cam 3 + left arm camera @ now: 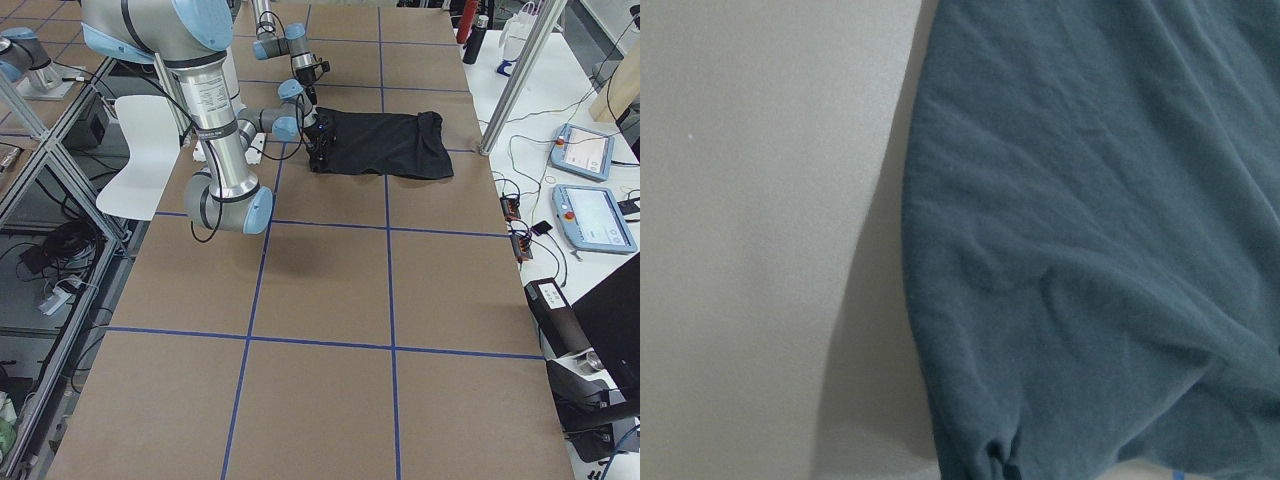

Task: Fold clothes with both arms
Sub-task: 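Grasp the near shirt corners with both grippers, right gripper adjusting inward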

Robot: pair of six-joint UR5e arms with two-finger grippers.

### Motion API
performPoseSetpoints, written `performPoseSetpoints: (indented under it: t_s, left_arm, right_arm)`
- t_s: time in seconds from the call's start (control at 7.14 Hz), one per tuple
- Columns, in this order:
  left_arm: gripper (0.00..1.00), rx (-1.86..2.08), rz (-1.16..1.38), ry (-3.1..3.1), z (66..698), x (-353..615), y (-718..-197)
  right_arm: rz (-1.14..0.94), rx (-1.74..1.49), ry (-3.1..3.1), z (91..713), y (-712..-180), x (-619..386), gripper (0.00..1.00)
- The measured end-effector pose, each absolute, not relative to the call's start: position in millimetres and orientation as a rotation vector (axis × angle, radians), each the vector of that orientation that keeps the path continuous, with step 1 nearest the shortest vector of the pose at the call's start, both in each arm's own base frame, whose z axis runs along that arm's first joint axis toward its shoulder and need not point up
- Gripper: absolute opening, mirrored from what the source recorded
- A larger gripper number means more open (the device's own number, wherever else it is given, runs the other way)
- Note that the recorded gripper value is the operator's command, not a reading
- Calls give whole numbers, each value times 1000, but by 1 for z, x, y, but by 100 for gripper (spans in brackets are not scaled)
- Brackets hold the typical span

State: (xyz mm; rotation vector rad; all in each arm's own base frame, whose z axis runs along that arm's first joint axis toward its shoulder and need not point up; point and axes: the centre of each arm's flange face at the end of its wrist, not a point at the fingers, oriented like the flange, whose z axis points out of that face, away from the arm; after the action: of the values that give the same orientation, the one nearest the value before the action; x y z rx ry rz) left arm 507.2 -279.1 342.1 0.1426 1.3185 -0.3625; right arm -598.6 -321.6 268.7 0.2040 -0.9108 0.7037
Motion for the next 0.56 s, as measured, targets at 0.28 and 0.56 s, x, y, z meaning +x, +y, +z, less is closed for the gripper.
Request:
performPoseSetpoints:
  t_s: [0.28, 0.56]
  left_arm:
    - [0, 141, -361, 1320, 341, 508, -279]
    - [0, 140, -360, 1321, 341, 508, -279]
  right_arm:
    - [731, 192, -927, 261, -323, -600, 0]
    - [756, 182, -931, 259, -323, -601, 0]
